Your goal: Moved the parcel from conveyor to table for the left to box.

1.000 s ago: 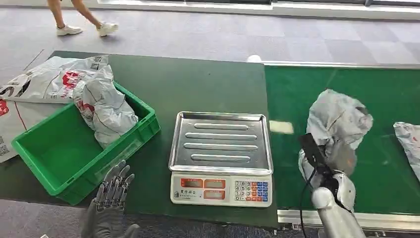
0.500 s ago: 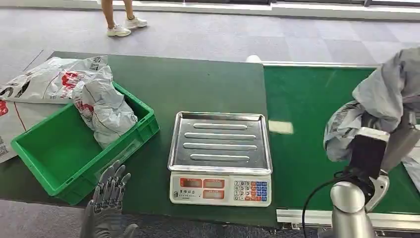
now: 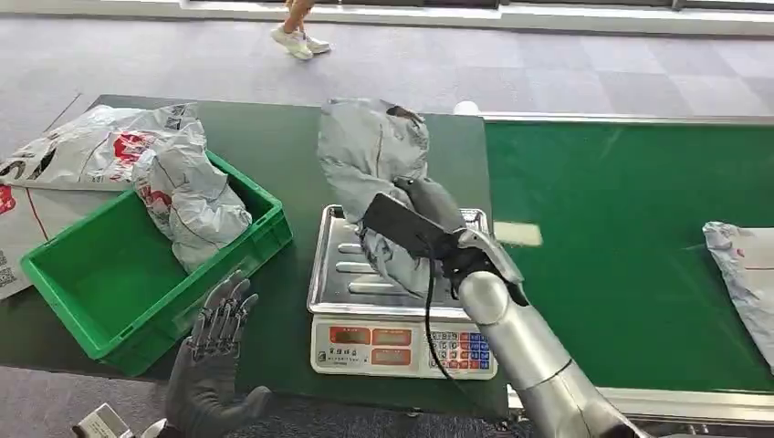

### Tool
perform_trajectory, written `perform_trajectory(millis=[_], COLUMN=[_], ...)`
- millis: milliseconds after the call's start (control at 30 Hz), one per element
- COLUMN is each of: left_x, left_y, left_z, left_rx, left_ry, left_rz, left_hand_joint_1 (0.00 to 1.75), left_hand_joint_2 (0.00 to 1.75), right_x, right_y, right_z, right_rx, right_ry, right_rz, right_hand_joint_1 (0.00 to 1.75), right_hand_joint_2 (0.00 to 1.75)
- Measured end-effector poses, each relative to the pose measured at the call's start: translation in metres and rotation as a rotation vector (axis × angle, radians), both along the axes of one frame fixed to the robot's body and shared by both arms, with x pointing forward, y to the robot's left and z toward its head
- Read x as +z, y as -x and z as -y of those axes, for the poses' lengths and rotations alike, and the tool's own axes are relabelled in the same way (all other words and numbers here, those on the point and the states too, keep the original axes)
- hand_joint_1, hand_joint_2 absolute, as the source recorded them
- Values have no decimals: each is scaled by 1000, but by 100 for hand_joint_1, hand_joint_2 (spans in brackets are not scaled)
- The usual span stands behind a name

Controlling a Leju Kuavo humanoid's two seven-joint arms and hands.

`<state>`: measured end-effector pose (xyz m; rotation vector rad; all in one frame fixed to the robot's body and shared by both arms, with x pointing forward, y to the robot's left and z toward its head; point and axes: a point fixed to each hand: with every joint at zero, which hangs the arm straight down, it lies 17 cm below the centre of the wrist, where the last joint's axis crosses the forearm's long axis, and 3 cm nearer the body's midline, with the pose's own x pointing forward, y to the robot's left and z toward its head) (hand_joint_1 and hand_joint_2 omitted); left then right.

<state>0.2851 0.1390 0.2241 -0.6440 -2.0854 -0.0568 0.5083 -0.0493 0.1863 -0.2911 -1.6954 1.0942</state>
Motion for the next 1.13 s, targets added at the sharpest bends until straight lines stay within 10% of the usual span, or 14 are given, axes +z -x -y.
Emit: perform_trajectory(millis=[33,567,800,1133], left_x=[0,-10,-5,22], left_y=[-1,-7,-15,-59], left_z=[-1,-8,-8,13], left_rx=[-1,18,92,229], left_ry=[-4,-23,-126,-423], left_rz=[-1,-25,17,128], left_hand_joint_1=[0,0,0,0], left_hand_joint_2=[175,175,175,175], right_x=[-9,-68,52,199], right_y=[1,-18,12,130], right_z=[-8,-7,-20,84], right_rx=[12,-2,90,16], right_ry=[17,196,-293,-823], right_rz=[-25,-147,190,662], right_hand_joint_1=[0,0,0,0], right_hand_joint_2=[175,175,175,175])
